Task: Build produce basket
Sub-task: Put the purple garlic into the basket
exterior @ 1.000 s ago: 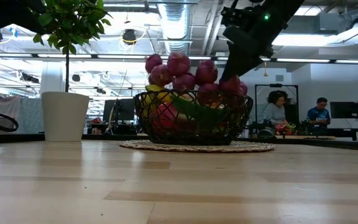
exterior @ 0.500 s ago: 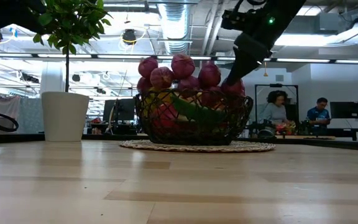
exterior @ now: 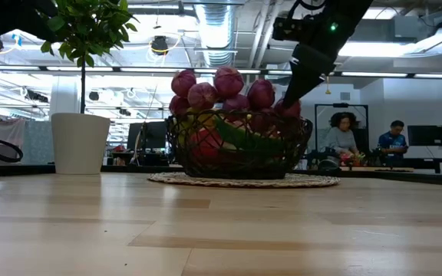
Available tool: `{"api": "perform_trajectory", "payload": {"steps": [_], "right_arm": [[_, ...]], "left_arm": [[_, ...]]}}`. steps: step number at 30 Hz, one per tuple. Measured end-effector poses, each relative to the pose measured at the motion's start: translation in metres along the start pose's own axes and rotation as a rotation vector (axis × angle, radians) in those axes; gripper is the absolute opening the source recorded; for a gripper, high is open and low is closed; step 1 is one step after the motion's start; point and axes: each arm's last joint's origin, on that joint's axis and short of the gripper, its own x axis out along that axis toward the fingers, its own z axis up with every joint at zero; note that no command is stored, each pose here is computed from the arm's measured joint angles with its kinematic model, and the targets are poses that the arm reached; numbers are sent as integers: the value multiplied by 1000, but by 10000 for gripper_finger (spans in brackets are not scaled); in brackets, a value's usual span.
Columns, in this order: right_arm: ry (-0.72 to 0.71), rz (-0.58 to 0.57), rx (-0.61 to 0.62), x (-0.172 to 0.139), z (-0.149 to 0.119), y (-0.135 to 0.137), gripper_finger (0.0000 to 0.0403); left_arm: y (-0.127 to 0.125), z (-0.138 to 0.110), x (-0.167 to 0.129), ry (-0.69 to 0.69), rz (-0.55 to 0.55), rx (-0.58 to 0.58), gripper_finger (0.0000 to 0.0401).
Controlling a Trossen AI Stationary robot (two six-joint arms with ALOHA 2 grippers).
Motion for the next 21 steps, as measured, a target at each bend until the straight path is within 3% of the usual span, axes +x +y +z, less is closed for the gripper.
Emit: {"api": "perform_trajectory", "payload": {"steps": [7, 21], "right_arm": [[-20, 12, 0, -6, 10, -3, 256], [-69, 15, 12, -29, 36, -12, 260]], "left_arm": [[0, 0, 0, 0, 0, 0, 237], [0, 0, 0, 0, 0, 3, 237]]}}
